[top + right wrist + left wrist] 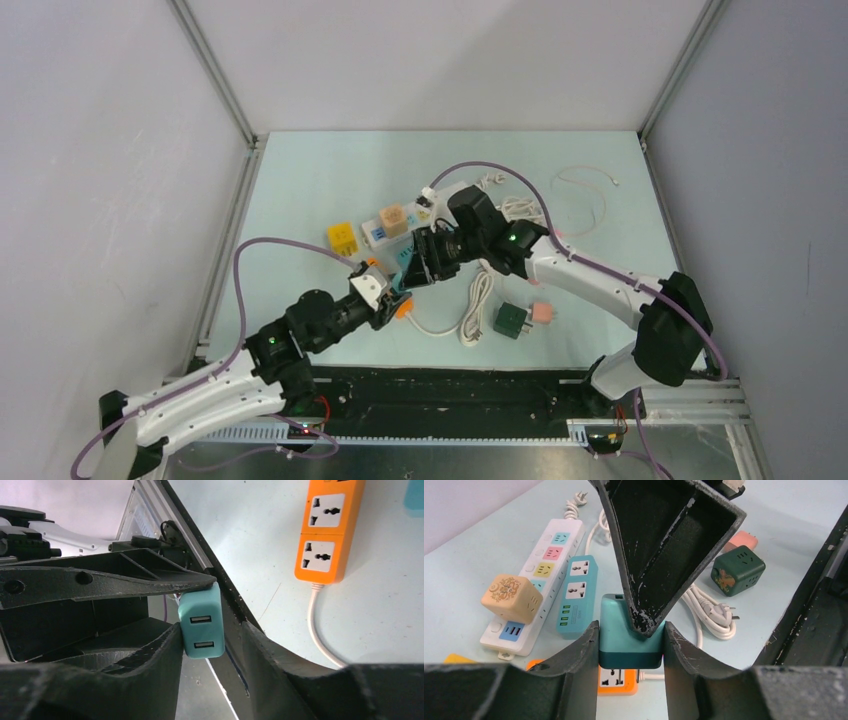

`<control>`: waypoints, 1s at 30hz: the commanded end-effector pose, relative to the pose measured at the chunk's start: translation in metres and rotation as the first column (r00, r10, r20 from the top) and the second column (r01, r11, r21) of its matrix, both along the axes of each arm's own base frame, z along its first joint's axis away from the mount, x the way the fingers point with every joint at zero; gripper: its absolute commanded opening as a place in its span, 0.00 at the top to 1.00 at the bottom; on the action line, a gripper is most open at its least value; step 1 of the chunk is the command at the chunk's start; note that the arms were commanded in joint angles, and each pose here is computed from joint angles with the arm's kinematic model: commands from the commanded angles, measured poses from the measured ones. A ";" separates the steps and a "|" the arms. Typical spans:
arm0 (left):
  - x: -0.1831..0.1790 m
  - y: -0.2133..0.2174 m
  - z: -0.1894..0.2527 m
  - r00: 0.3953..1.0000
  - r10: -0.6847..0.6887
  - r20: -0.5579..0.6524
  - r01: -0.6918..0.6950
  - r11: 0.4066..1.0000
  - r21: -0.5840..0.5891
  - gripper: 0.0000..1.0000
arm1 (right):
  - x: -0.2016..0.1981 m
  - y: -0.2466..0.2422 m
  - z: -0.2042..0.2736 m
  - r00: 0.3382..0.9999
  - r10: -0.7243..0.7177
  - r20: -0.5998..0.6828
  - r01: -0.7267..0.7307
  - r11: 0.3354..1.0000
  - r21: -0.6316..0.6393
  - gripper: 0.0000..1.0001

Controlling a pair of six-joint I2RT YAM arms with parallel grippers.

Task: Insert the plug
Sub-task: Pick up the plug from the center of the board, then insert the plug into the socket.

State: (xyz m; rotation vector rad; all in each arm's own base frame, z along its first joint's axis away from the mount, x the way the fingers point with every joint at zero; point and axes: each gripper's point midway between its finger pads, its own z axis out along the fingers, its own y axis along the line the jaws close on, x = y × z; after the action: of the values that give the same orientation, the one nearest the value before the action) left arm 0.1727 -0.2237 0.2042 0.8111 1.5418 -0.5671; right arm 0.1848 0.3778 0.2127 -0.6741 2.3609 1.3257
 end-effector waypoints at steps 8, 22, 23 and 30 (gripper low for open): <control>-0.008 -0.006 0.027 0.998 -0.044 0.054 0.050 0.992 -0.116 0.98 | -0.009 0.021 0.016 0.998 0.065 0.011 -0.066 0.995 0.079 0.87; 0.006 0.017 0.036 0.985 0.142 -0.097 -0.157 0.973 -0.171 0.00 | 0.027 0.009 0.011 0.995 -0.080 0.061 0.078 0.996 0.041 1.00; 0.009 0.022 0.039 0.976 0.177 -0.124 -0.198 0.962 -0.187 0.00 | 0.033 0.006 0.010 0.993 -0.098 0.064 0.096 0.995 0.034 1.00; 0.005 0.057 0.088 0.944 0.268 -0.192 -0.321 0.881 -0.349 0.00 | 0.079 -0.016 -0.004 0.965 -0.174 0.199 0.197 0.975 -0.104 1.00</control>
State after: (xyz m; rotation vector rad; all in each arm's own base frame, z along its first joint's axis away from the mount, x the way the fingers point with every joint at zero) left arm 0.1780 -0.1926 0.2565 0.4582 1.6086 -0.6262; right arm 0.2394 0.3639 0.1990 -0.5235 2.3574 1.1475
